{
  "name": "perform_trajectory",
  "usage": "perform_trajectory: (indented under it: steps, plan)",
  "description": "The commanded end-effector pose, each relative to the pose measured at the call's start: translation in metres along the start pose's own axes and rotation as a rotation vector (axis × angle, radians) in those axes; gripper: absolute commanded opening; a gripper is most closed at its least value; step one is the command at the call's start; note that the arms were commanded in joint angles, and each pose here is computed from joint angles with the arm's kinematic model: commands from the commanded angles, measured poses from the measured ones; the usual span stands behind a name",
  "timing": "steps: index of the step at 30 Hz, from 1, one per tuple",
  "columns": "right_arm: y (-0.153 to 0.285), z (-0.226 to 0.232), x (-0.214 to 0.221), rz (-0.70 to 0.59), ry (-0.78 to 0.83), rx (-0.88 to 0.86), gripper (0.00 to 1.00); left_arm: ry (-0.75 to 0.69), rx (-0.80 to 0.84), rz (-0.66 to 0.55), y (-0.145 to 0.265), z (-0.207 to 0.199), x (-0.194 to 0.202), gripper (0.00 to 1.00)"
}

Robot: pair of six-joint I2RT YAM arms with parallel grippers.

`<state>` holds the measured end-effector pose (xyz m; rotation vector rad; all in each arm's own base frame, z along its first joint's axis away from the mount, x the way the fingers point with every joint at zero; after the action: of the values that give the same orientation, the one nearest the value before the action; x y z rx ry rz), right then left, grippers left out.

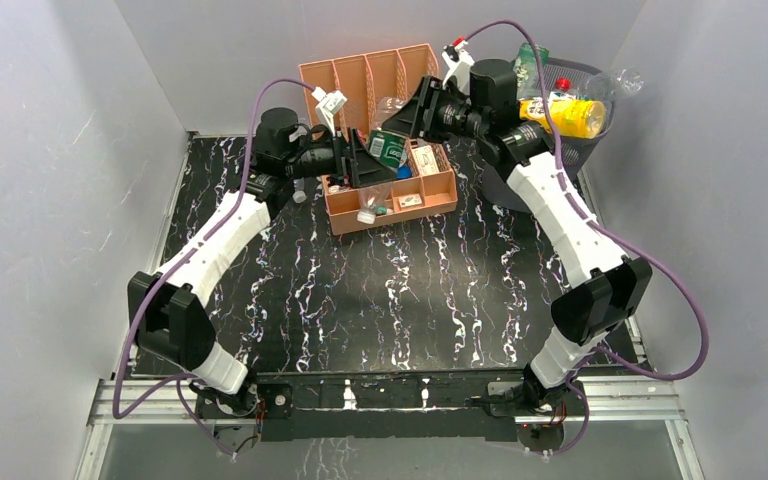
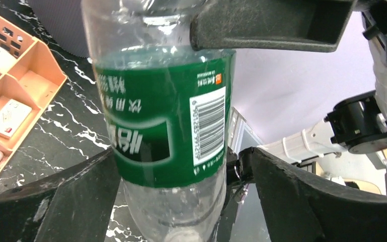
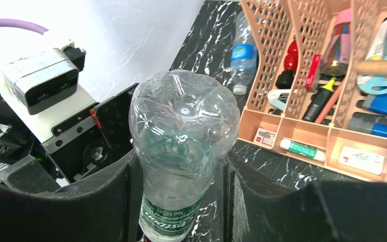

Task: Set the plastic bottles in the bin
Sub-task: Pick up the plastic bottle at the center of the board, then place the plastic bottle in the trash bin.

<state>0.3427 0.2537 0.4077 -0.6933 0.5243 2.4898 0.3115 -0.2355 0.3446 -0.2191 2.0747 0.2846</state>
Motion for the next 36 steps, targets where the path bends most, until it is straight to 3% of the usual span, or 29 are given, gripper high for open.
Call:
perform_trajectory:
  steps: [1, 9, 13, 19, 28, 36]
  plan:
    - [0.020, 0.013, -0.034, -0.138, 0.093, 0.020, 0.46, -0.113, -0.103, -0.030, 0.015, -0.013, -0.023, 0.98]
    - [0.065, -0.017, -0.101, -0.361, 0.110, 0.165, 0.45, -0.142, -0.312, -0.100, 0.051, -0.008, -0.043, 0.98]
    - [0.121, -0.039, -0.174, -0.769, 0.180, 0.283, 0.44, -0.127, -0.383, -0.087, 0.068, 0.008, -0.034, 0.98]
    - [0.154, -0.059, -0.224, -1.143, 0.222, 0.423, 0.44, -0.059, -0.419, -0.092, 0.093, 0.041, -0.019, 0.98]
    - [0.178, -0.078, -0.235, -1.291, 0.210, 0.547, 0.44, -0.028, -0.422, -0.098, 0.099, 0.055, -0.013, 0.98]
    - [0.177, -0.100, -0.233, -1.291, 0.220, 0.641, 0.44, -0.004, -0.418, -0.103, 0.098, 0.062, -0.012, 0.98]
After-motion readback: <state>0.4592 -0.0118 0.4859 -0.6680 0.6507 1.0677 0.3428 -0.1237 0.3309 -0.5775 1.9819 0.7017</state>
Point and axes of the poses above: each gripper's point midway between its finger pads, its own y axis back along the fingers, its own z axis along the line the jaws close on, x = y × z, the point moved 7 cm from there along y, back along the fingers, and after that the axes turned 13 degrees about -y, right-handed, at the moved point
